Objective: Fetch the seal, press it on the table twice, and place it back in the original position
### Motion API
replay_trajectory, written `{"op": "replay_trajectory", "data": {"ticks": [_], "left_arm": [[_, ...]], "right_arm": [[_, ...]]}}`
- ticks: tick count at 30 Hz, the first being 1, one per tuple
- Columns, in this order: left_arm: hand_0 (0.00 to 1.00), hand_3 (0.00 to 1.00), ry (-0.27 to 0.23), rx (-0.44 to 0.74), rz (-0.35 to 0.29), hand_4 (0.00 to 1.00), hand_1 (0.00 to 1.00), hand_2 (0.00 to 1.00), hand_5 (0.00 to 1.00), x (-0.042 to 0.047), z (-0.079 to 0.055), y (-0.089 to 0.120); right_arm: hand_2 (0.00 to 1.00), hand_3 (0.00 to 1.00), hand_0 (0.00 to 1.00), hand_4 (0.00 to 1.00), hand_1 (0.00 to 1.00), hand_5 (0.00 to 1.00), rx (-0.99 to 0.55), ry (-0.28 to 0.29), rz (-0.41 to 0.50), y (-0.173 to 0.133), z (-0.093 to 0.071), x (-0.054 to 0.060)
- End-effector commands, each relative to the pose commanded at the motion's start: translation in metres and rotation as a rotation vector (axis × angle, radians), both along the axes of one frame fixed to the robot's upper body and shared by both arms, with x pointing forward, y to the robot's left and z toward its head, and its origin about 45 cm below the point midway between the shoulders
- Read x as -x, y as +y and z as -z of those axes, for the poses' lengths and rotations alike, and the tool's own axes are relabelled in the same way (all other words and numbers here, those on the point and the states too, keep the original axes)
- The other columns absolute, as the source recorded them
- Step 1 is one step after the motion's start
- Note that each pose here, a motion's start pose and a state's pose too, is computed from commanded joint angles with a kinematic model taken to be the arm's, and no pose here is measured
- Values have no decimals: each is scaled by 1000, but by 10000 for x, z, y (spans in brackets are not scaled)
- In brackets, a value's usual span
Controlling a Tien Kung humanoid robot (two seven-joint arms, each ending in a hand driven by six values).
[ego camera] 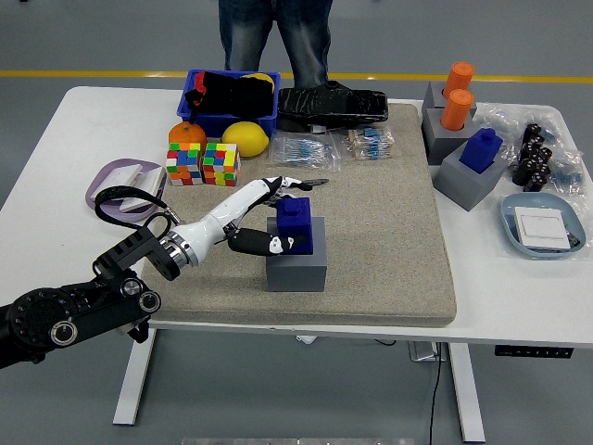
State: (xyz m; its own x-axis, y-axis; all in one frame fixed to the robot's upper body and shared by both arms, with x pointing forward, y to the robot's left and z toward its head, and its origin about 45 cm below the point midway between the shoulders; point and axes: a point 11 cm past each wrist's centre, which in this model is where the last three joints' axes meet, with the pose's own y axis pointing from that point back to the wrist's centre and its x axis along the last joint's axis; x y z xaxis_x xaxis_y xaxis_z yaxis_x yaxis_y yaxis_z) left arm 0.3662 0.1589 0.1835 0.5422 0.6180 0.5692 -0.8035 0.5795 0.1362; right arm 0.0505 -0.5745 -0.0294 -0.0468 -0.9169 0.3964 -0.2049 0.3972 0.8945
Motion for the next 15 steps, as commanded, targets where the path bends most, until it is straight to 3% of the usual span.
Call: {"op": "replay_trajectory", "data": {"ticks": [15], "left_arm": [[625, 829, -7, -26, 23, 675, 534, 514, 2, 3, 5, -54]], "right_arm": [[657, 614, 787, 797, 683, 447, 1, -3, -1, 1, -1, -11]]}}
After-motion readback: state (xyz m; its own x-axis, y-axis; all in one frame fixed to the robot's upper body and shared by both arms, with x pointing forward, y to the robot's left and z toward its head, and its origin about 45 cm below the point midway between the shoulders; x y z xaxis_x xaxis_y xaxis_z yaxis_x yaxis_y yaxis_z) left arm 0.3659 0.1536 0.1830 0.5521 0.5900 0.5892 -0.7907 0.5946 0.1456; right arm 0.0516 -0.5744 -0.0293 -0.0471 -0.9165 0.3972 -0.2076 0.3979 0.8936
